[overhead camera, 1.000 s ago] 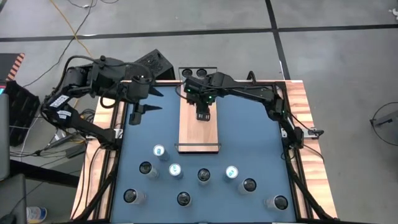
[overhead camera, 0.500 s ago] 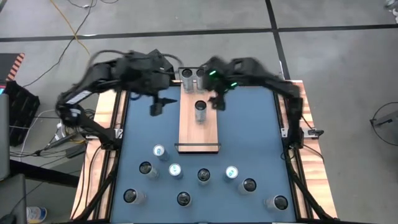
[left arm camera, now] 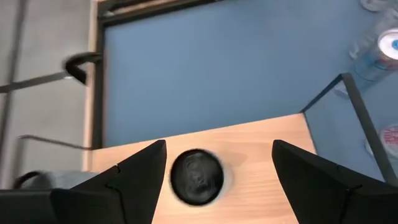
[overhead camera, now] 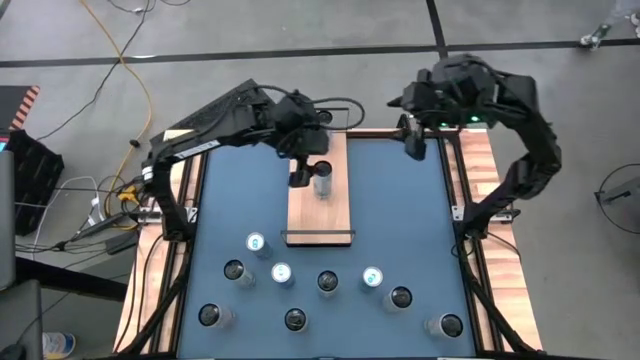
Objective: Place canned beverage on shelf
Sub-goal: Put the white and blue soda can on the shelf
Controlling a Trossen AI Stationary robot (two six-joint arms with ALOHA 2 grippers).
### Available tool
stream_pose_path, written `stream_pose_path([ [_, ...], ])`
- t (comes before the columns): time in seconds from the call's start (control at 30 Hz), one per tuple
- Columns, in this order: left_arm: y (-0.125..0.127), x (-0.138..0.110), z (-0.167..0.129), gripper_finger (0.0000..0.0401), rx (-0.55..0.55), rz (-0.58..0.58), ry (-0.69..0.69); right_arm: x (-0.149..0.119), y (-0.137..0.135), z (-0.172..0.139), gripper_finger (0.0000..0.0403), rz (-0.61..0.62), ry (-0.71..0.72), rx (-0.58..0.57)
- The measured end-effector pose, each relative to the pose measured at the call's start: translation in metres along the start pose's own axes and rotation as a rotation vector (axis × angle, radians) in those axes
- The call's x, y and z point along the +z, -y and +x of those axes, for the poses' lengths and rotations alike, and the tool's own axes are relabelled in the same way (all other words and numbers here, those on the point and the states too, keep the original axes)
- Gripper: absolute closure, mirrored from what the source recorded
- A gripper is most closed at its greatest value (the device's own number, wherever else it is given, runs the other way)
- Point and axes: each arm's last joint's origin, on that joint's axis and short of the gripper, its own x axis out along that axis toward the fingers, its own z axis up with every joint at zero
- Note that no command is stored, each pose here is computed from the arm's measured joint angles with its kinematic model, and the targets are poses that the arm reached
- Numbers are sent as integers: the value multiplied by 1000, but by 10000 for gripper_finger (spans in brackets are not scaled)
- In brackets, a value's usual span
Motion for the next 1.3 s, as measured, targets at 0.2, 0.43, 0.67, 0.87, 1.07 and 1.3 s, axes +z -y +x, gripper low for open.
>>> stream_pose_path([
  [0.2,-6,-6,32,121,-15,28,-57,-8,0,-16,75,2,-12,-21],
  [0.43,-18,-21,61,121,-29,-9,-140,-13,-1,-9,75,-6,-95,-3],
  [0.67,-27,-26,59,121,-29,-30,-143,-16,-2,-3,75,-24,-139,5],
  [0.87,-26,-26,59,121,-63,-30,-140,-16,-1,-4,75,-42,-141,3],
  [1.07,-26,-28,59,121,-59,-20,-164,-17,0,-4,75,-60,-143,0],
  [1.3,-24,-32,75,99,-73,-13,-200,-17,1,-3,75,-61,-147,-3],
])
